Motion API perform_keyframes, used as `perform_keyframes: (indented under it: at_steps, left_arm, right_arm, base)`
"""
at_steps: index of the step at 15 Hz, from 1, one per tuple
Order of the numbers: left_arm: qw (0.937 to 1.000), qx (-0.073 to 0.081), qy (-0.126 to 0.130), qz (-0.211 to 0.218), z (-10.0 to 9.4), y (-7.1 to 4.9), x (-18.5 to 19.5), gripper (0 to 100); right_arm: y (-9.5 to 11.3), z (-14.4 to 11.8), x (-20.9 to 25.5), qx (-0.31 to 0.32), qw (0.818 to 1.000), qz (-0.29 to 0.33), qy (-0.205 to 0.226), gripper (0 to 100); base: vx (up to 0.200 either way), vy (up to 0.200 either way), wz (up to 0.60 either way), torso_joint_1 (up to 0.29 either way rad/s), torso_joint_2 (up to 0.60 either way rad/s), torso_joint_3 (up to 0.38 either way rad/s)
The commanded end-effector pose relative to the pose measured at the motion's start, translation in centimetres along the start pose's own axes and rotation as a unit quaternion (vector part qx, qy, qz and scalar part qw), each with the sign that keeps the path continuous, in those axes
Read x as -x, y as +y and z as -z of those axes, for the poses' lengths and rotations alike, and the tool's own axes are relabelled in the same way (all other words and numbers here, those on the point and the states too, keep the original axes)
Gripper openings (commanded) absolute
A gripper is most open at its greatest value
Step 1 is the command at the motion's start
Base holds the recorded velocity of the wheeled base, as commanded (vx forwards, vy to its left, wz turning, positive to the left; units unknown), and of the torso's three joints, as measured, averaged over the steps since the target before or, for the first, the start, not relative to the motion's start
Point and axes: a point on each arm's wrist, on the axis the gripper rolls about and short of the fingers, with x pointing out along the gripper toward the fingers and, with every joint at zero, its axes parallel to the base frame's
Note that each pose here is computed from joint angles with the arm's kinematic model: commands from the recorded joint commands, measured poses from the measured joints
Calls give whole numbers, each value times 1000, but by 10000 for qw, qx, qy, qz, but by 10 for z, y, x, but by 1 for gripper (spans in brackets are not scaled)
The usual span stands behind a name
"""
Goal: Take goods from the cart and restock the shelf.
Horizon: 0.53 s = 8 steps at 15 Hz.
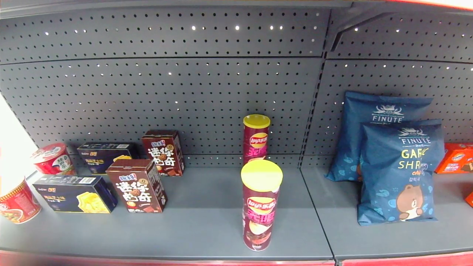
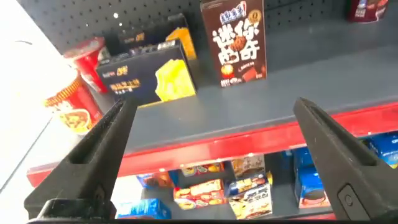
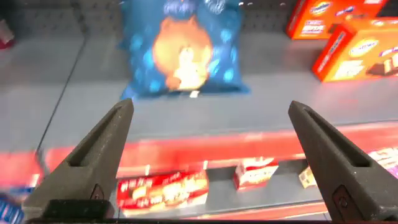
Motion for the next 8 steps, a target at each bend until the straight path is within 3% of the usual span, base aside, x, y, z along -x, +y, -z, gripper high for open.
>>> perform_keyframes:
  at_steps: [1,3,4,5,6,8]
  left_arm:
    - [9999,129,7,42,17,-4,-3,100]
    - [9977,344,115,567,21,-7,-2,100]
    - [9975,360,112,590,21,-8,-2,100]
    - [9960,491,110,742,21,-8,-2,100]
    - [9950,635,134,757,21,-8,-2,100]
    - [9914,1106,256,659,23,-8,-2,100]
  right_arm:
    - [-3,11,20,163,9964,-212,-809,100]
    - [-2,15,19,71,9975,-201,-669,100]
    - [-2,15,19,67,9977,-203,-646,100]
    - [-2,23,19,-90,9993,-274,-252,100]
    - [-2,24,19,-248,9989,-310,-233,100]
    - [-2,23,19,-262,9989,-310,-225,100]
  base:
    - [0,0,0,0,0,0]
    - [0,0,0,0,0,0]
    - [0,0,0,0,0,0]
    - [0,0,0,0,0,0]
    - [0,0,0,0,0,0]
    - [0,0,0,0,0,0]
